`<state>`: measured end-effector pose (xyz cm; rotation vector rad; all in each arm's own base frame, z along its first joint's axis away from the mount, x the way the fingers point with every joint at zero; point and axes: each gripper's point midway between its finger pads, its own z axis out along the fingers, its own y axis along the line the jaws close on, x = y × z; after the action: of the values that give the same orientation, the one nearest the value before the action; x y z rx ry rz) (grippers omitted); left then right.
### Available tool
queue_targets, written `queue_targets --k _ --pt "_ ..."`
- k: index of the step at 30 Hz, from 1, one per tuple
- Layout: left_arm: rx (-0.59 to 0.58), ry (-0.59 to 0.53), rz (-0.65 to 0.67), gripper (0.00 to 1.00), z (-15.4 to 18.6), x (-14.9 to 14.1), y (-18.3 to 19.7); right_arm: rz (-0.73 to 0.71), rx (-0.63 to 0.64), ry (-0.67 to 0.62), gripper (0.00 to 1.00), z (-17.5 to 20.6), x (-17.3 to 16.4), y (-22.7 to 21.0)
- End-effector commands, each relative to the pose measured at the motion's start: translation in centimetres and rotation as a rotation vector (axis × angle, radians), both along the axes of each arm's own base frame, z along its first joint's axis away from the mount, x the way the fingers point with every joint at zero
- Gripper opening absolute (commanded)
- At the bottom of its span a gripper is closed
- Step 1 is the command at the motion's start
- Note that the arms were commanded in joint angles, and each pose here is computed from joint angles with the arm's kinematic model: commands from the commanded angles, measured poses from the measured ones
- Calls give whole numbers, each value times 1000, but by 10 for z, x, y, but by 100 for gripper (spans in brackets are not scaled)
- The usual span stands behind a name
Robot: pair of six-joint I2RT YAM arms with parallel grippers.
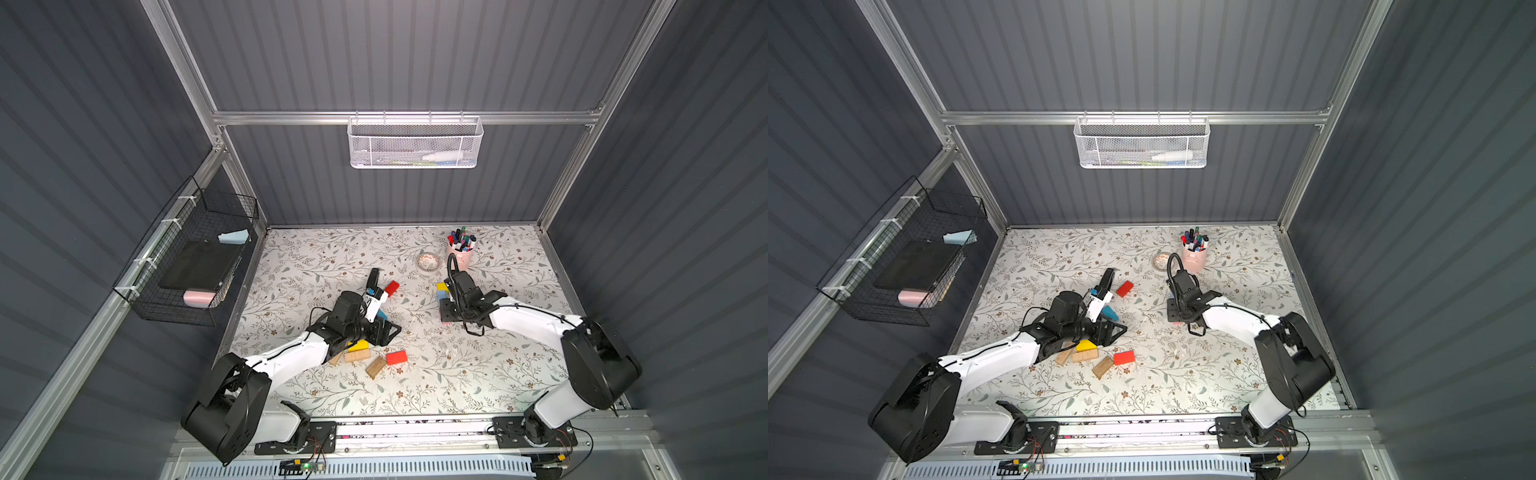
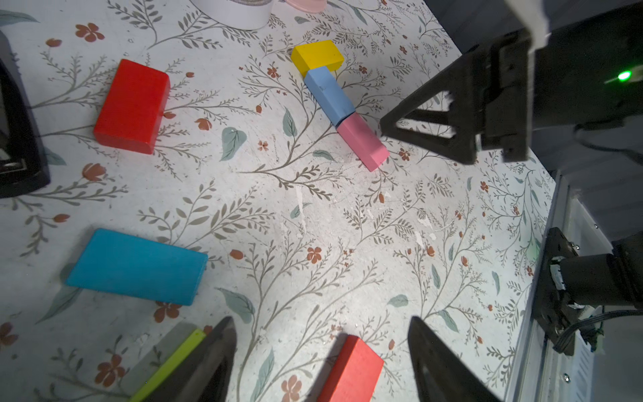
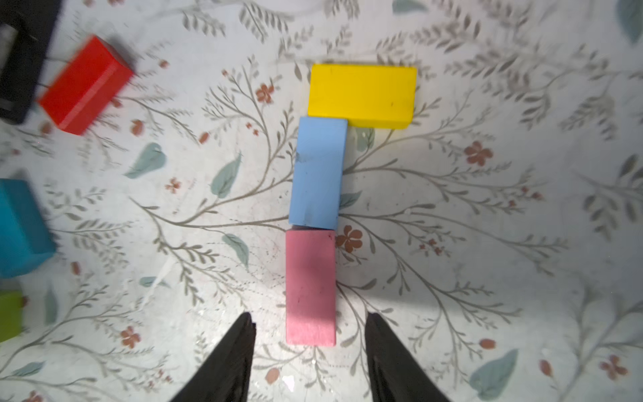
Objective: Assemble the letter c with building blocks
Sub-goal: Assemble the building block at the center of the board.
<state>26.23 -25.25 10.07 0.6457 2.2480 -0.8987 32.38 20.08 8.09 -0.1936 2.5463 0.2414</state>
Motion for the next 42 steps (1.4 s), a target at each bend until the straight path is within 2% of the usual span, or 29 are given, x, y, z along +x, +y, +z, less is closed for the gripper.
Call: queue_targets --k 1,9,17,21,31,35,42 --pt "18 -22 -6 76 4 -5 5 75 21 -39 53 20 -11 0" --pt "62 -41 94 76 7 -2 24 366 32 -130 62 43 -33 24" --pt "147 31 209 74 -9 5 40 433 42 -123 68 45 -38 46" --pt "147 17 359 74 11 20 54 367 42 -94 67 44 -37 43" --pt "257 168 604 77 17 11 95 116 198 18 66 52 -42 40" --pt "269 212 602 73 17 6 94 80 238 29 65 56 -47 38" --pt "304 269 629 74 4 10 89 59 241 58 68 55 -54 35"
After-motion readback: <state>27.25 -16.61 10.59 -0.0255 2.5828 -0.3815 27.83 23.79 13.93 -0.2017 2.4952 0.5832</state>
